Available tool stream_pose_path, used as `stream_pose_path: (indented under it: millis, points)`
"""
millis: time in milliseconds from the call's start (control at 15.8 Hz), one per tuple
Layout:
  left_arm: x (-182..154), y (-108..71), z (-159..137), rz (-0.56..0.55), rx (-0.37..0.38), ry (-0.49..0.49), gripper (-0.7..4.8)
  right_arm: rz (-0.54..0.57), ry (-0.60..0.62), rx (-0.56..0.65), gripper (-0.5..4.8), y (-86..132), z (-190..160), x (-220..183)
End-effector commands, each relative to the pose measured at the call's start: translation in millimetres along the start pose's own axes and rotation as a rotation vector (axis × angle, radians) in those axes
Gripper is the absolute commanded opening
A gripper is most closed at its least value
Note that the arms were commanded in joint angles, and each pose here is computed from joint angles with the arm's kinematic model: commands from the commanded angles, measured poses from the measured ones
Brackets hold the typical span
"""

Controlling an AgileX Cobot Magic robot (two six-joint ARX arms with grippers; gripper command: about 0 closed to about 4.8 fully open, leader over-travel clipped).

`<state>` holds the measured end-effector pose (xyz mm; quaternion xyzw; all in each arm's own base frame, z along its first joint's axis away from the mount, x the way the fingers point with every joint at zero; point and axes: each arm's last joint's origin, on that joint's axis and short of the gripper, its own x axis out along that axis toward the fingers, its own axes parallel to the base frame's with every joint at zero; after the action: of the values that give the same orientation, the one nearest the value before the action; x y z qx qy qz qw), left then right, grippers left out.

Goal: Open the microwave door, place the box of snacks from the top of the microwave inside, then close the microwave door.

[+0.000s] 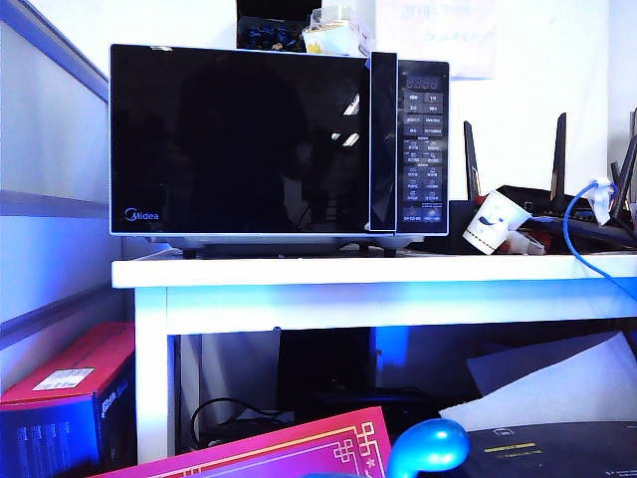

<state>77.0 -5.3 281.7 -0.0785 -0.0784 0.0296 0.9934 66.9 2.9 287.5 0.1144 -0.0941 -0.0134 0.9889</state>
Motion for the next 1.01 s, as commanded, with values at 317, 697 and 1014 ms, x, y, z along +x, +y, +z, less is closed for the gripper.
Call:
stream_pose_path:
  millis: [317,697,1014]
  points:
    - [121,-52.7,159,-0.164,0.066,-0.050,-0.05,0.174,-0.123,-0.147,-0.03,55,175,84]
    - [264,-99.1,186,-0.490,0.053,0.136,-0.05,0.391,-0.031,-0.157,-0.03,83,206,176]
    - [329,-126.3,153,-0.567,0.048,0.125,-0.05,0.567,0.083,-0.140,-0.03,99,179,217]
